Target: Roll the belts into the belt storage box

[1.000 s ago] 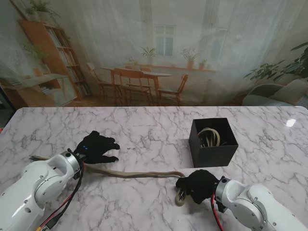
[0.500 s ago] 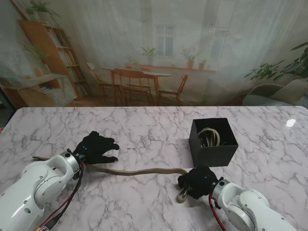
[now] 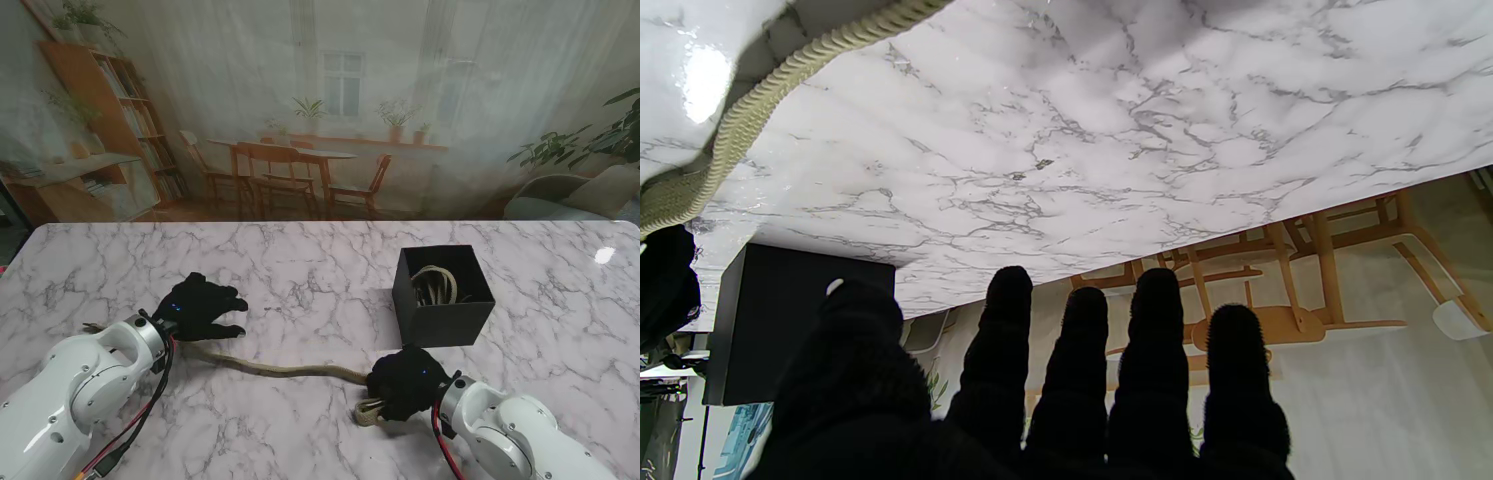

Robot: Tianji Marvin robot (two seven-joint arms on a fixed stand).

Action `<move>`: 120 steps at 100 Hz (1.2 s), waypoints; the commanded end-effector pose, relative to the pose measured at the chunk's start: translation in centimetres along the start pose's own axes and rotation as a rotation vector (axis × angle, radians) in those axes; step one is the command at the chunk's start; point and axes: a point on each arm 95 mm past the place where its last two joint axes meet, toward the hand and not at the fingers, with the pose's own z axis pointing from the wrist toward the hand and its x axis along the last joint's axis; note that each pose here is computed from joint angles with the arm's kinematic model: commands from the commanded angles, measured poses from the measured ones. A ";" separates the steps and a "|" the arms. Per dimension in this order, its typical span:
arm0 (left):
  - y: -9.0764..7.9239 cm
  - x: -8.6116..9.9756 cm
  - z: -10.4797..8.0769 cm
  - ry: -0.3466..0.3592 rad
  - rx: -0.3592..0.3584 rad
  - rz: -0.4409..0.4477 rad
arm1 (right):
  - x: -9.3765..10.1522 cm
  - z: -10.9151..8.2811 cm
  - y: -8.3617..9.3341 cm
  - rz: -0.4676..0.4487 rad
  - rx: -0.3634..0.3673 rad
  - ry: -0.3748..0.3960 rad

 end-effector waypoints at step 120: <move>-0.1 -0.3 -0.1 0.007 -0.003 0.010 | 0.2 1.7 -1.3 0.038 -0.155 0.054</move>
